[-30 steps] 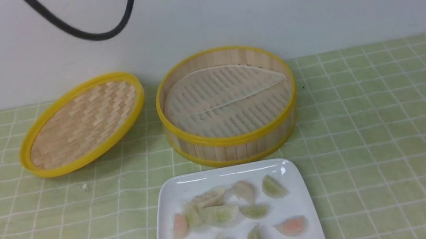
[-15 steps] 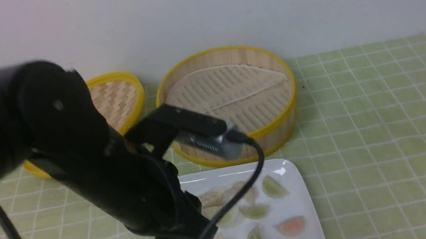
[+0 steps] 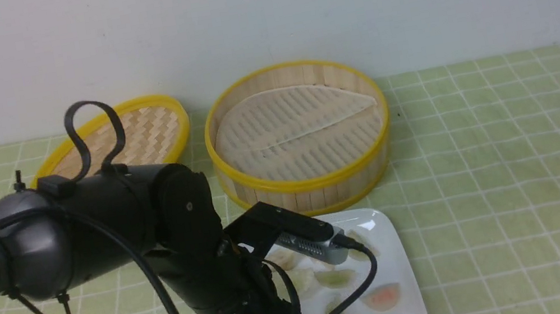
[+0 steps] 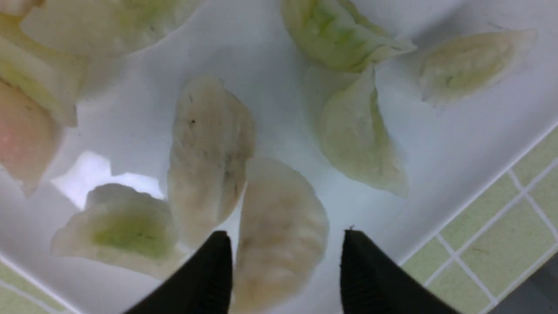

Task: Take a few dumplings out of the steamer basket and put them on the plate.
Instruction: Use the left arm to put the dumpling into the plate

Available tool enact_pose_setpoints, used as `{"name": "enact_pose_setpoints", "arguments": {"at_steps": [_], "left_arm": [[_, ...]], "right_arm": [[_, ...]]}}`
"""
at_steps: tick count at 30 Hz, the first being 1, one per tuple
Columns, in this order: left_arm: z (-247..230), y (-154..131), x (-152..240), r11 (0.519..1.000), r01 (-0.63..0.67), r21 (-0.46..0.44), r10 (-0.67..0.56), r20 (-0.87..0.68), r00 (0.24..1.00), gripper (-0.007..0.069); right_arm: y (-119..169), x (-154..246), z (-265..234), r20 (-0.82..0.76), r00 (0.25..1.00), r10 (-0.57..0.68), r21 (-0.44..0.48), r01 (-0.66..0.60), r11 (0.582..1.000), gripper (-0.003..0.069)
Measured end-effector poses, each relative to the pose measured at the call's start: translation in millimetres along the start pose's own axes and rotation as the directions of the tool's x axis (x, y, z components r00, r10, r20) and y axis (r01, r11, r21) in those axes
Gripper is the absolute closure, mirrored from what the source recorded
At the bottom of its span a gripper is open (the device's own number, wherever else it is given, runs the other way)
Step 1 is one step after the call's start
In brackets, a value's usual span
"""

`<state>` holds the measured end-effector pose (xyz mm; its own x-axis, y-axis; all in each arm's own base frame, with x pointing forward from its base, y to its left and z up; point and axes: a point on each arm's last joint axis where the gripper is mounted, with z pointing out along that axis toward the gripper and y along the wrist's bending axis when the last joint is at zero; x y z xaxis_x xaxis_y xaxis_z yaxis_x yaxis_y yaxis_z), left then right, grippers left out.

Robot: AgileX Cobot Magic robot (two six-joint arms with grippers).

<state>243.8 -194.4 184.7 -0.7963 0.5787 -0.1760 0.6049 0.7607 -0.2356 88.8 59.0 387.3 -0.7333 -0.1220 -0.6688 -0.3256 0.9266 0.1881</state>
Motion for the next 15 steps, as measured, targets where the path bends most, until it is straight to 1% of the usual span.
{"name": "enact_pose_setpoints", "arguments": {"at_steps": [2, 4, 7, 8, 10, 12, 13, 15], "left_arm": [[3.0, 1.3, -2.0, 1.000, 0.002, -0.006, -0.002, 0.012, 1.000, 0.0195], [1.8, 1.1, -3.9, 1.000, 0.001, -0.007, -0.001, 0.022, 1.000, 0.0162], [-3.7, -0.6, -8.7, 1.000, -0.005, -0.002, 0.005, 0.028, 1.000, 0.0162], [-10.3, -2.5, -12.4, 1.000, -0.012, 0.002, 0.012, 0.033, 0.999, 0.0190], [-24.8, -6.1, -17.1, 1.000, -0.028, 0.002, 0.028, 0.050, 0.998, 0.0272], [-45.0, -10.5, -20.4, 0.999, -0.052, -0.009, 0.053, 0.095, 0.994, 0.0392], [-52.1, -12.0, -20.9, 0.998, -0.057, -0.014, 0.059, 0.114, 0.992, 0.0433], [-79.0, -17.0, -20.1, 0.997, -0.068, -0.026, 0.072, 0.196, 0.978, 0.0554]], "right_arm": [[-0.1, 0.0, 0.0, 0.000, 1.000, 0.000, 0.001, 0.000, 1.000, 0.0673], [-0.1, 0.0, 0.0, 0.000, 1.000, 0.000, 0.001, 0.000, 1.000, 0.0673], [-0.1, 0.0, 0.0, 0.000, 1.000, 0.000, 0.001, 0.000, 1.000, 0.0673], [-0.1, 0.0, 0.0, 0.000, 1.000, 0.000, 0.001, 0.000, 1.000, 0.0673], [-0.3, -0.1, 0.0, 0.001, 1.000, -0.003, 0.004, 0.003, 1.000, 0.0673], [-1.0, -0.4, 0.0, 0.004, 1.000, -0.008, 0.011, 0.008, 1.000, 0.0673], [-1.3, -0.6, 0.0, 0.006, 1.000, -0.011, 0.014, 0.011, 1.000, 0.0673], [-2.8, -0.8, -0.9, 0.015, 1.000, -0.017, 0.028, 0.017, 0.999, 0.0673]]}}
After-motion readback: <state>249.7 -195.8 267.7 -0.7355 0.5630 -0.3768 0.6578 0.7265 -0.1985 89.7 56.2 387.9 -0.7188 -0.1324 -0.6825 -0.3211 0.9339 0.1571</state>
